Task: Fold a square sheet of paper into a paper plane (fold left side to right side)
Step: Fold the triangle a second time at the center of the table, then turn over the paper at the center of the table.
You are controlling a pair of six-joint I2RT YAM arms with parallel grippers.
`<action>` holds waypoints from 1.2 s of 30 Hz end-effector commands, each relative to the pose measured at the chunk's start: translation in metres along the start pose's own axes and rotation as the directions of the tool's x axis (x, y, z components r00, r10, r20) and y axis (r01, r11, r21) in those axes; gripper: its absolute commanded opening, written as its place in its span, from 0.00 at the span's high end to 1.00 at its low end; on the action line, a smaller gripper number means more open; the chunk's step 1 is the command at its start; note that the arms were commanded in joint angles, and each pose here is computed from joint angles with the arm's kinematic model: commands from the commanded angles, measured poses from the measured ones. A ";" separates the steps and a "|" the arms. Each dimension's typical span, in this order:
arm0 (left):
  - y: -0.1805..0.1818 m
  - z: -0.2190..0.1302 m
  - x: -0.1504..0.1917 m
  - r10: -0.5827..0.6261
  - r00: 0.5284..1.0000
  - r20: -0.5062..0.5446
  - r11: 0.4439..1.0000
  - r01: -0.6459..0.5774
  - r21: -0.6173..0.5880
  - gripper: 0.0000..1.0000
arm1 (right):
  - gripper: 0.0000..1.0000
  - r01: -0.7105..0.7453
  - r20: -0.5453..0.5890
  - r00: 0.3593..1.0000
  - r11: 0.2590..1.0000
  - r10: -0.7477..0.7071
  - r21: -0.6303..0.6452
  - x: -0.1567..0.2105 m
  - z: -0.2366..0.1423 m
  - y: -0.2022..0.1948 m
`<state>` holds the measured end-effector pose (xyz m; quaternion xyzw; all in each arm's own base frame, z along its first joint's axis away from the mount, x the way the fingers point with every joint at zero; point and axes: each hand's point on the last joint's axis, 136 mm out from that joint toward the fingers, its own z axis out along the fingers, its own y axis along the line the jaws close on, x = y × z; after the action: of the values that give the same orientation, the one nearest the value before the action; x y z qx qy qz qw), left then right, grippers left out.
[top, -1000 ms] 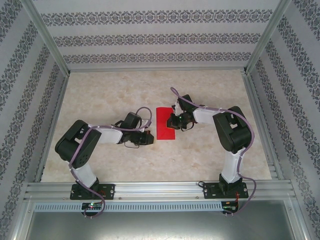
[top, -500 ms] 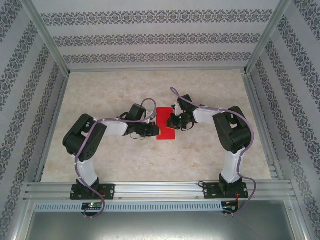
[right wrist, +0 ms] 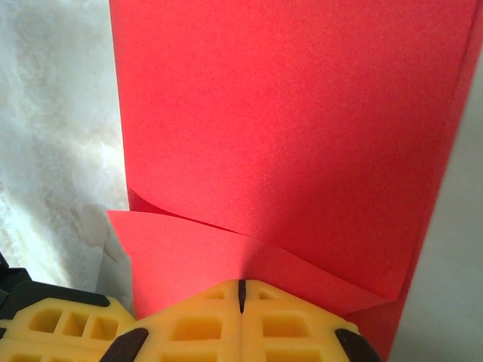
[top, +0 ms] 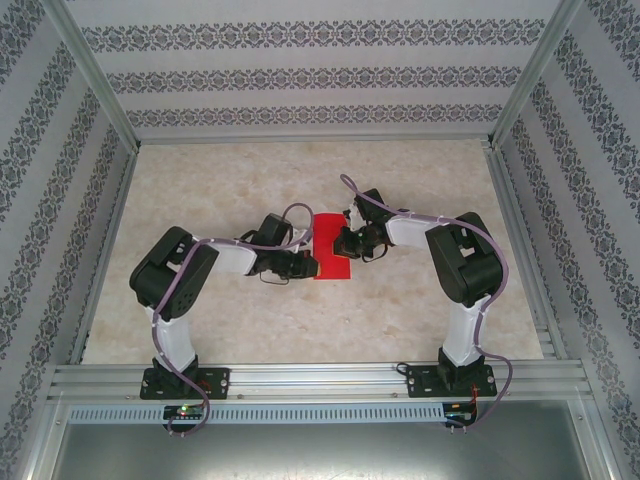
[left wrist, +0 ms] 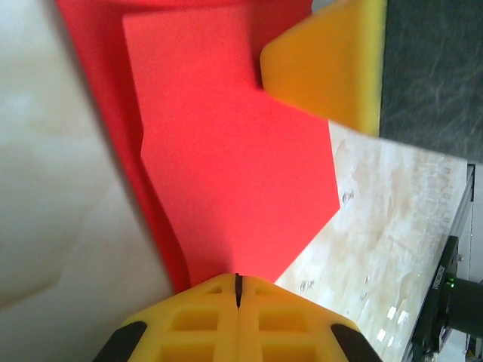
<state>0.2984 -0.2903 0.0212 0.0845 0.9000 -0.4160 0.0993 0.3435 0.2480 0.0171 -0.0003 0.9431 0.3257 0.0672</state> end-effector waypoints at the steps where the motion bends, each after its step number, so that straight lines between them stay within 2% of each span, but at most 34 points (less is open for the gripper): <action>1: 0.015 -0.006 0.038 -0.037 0.995 -0.088 0.998 0.032 -0.055 0.96 | 1.00 0.001 -0.032 0.999 0.997 0.002 0.080 0.007 0.007 -0.019; 5: 0.006 -0.020 0.031 -0.022 0.999 -0.049 0.999 0.019 -0.051 0.94 | 0.97 0.040 0.032 0.999 0.999 -0.040 -0.006 -0.006 -0.003 0.004; 6: 0.005 -0.024 0.026 -0.026 0.999 -0.029 0.998 0.024 -0.051 0.93 | 0.90 0.055 0.071 0.996 0.998 -0.053 -0.028 -0.012 -0.010 0.012; 9: 0.001 -0.035 0.007 -0.044 0.998 0.043 0.998 0.045 -0.038 0.83 | 0.71 0.099 0.183 0.979 0.994 -0.087 -0.056 -0.028 -0.038 0.028; 11: 0.001 -0.040 -0.007 -0.046 0.995 0.090 0.998 0.049 -0.035 0.80 | 0.59 0.107 0.233 0.968 0.993 -0.095 -0.041 -0.034 -0.054 0.027; 13: 0.001 -0.042 -0.022 -0.045 0.990 0.131 0.998 0.050 -0.036 0.71 | 0.48 0.098 0.265 0.960 0.995 -0.088 -0.024 -0.037 -0.068 0.019; 15: 0.003 -0.040 -0.034 -0.044 0.987 0.153 0.998 0.050 -0.038 0.64 | 0.43 0.076 0.274 0.959 0.997 -0.067 -0.024 -0.035 -0.075 0.009; 19: 0.002 -0.030 -0.057 -0.042 0.981 0.188 0.999 0.044 -0.005 0.57 | 0.29 0.033 0.283 0.959 0.996 -0.008 -0.081 -0.024 -0.078 -0.004; 24: -0.012 -0.019 -0.074 -0.022 0.982 0.189 0.996 0.005 0.092 0.53 | 0.19 0.020 0.291 0.957 0.992 0.017 -0.127 -0.014 -0.078 -0.008; 27: -0.010 -0.014 -0.078 -0.020 0.982 0.186 0.996 0.003 0.093 0.53 | 0.18 0.019 0.287 0.958 0.991 0.019 -0.130 -0.011 -0.078 -0.009; 29: -0.008 -0.012 -0.080 -0.021 0.982 0.186 0.996 0.005 0.087 0.58 | 0.18 0.021 0.282 0.959 0.990 0.019 -0.137 -0.009 -0.077 -0.007; 36: -0.007 -0.016 -0.081 -0.013 0.979 0.203 0.998 0.000 0.064 0.95 | 0.17 0.017 0.254 0.967 0.983 0.030 -0.180 -0.009 -0.074 -0.001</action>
<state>0.3621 -0.2909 0.0426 0.0336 0.8808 -0.4460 0.1556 0.3403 0.1929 0.0633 0.0502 0.9052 0.3809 0.1817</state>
